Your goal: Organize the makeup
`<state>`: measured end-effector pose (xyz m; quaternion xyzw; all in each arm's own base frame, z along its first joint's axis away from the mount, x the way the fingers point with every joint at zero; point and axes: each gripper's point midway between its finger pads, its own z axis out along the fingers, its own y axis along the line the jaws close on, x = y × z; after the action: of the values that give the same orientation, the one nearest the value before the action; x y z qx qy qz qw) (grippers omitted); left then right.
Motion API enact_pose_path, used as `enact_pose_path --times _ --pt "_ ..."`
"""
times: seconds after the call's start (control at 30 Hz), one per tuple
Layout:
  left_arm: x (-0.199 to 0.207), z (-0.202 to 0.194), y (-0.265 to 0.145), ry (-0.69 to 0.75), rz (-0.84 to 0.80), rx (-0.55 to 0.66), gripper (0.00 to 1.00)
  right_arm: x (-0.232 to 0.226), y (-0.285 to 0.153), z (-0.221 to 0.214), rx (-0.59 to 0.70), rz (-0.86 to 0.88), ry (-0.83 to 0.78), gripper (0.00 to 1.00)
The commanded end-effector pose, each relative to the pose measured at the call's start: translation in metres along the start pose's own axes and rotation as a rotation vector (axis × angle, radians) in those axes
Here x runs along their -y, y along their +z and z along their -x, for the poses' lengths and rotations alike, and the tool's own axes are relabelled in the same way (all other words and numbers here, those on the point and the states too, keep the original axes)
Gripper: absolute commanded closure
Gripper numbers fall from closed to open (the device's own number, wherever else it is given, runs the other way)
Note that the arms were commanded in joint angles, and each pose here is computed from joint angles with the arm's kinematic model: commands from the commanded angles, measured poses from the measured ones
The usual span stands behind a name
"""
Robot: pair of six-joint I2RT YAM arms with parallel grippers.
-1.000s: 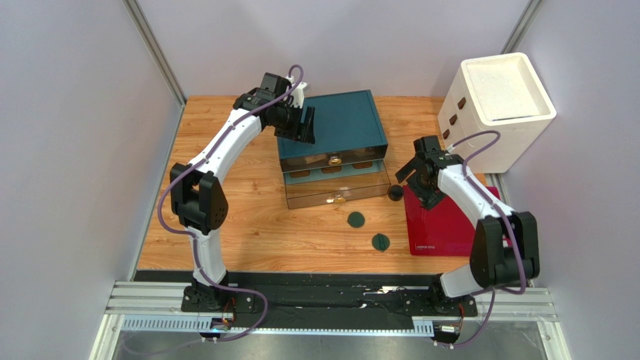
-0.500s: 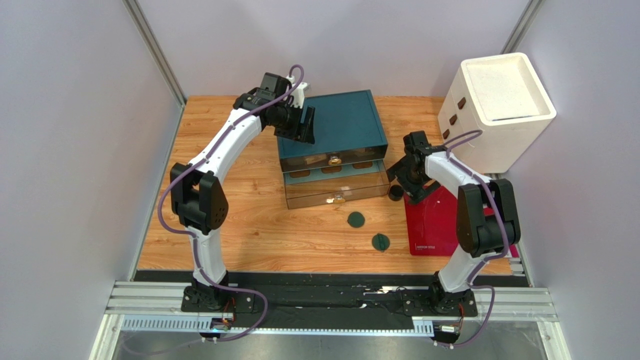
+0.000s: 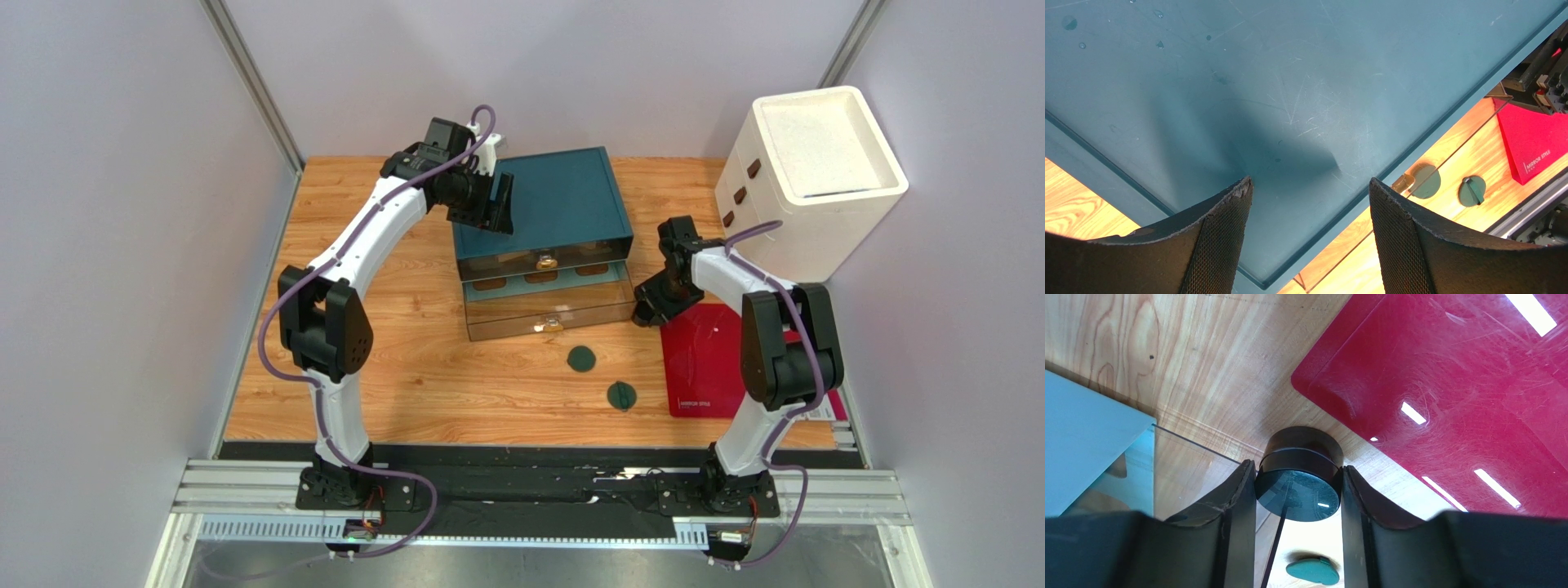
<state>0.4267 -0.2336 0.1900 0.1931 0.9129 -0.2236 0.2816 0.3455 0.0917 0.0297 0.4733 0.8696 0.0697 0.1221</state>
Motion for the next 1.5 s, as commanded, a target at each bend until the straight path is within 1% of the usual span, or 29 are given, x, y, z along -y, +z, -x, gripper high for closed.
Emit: enact_pose_path --times 0.0,0.17,0.27,0.4,0.53,0.7,0.83,0.93,1.03,1.07,1.13,1.17,1.23,1.27,1.33,1.37,1.43,1.47 --pt "-0.028 -0.042 0.015 -0.054 0.082 -0.164 0.24 0.002 -0.004 0.002 0.021 -0.011 0.010 1.00" --pt "-0.027 -0.042 0.016 -0.059 0.078 -0.163 0.24 0.007 -0.037 0.024 0.135 -0.040 -0.004 1.00" --pt "-0.026 -0.043 0.017 -0.060 0.073 -0.166 0.24 -0.004 -0.063 0.038 0.205 -0.003 -0.033 1.00" --pt "-0.026 -0.044 0.019 -0.067 0.071 -0.167 0.24 -0.022 -0.091 0.050 0.258 0.070 -0.115 1.00" --pt "-0.026 -0.045 0.019 -0.071 0.067 -0.170 0.24 -0.045 -0.119 0.044 0.286 0.139 -0.201 1.00" --pt "-0.025 -0.046 0.020 -0.072 0.064 -0.172 0.24 -0.061 -0.129 0.016 0.254 0.186 -0.289 1.00" --pt "-0.025 -0.048 0.021 -0.076 0.061 -0.175 0.24 -0.073 -0.116 -0.015 0.199 0.209 -0.346 1.00" --pt "-0.024 -0.048 0.021 -0.078 0.057 -0.175 0.24 -0.082 -0.105 -0.029 0.163 0.218 -0.369 1.00" --pt "-0.024 -0.049 0.021 -0.079 0.054 -0.178 0.24 -0.095 -0.104 -0.035 0.160 0.247 -0.396 0.99" --pt "-0.024 -0.050 0.021 -0.081 0.054 -0.178 0.24 -0.098 -0.099 -0.037 0.150 0.245 -0.407 0.98" --pt "-0.023 -0.049 0.020 -0.079 0.052 -0.175 0.24 -0.106 -0.099 -0.039 0.140 0.258 -0.433 0.92" --pt "-0.023 -0.049 0.020 -0.079 0.054 -0.173 0.24 -0.107 -0.095 -0.039 0.133 0.251 -0.443 0.83" --pt "-0.023 -0.049 0.020 -0.081 0.051 -0.172 0.24 -0.111 -0.093 -0.042 0.118 0.265 -0.457 0.74" --pt "-0.023 -0.049 0.020 -0.084 0.051 -0.172 0.24 -0.113 -0.092 -0.043 0.113 0.268 -0.455 0.66" --pt "-0.022 -0.050 0.020 -0.082 0.043 -0.174 0.24 -0.116 -0.092 -0.048 0.091 0.285 -0.450 0.64" --pt "-0.021 -0.050 0.021 -0.081 0.037 -0.174 0.24 -0.117 -0.091 -0.048 0.088 0.290 -0.448 0.59" --pt "-0.020 -0.050 0.020 -0.076 0.033 -0.176 0.24 -0.116 -0.090 -0.050 0.079 0.290 -0.438 0.59" --pt "-0.021 -0.051 0.021 -0.076 0.034 -0.182 0.24 -0.116 -0.089 -0.051 0.076 0.293 -0.440 0.42"
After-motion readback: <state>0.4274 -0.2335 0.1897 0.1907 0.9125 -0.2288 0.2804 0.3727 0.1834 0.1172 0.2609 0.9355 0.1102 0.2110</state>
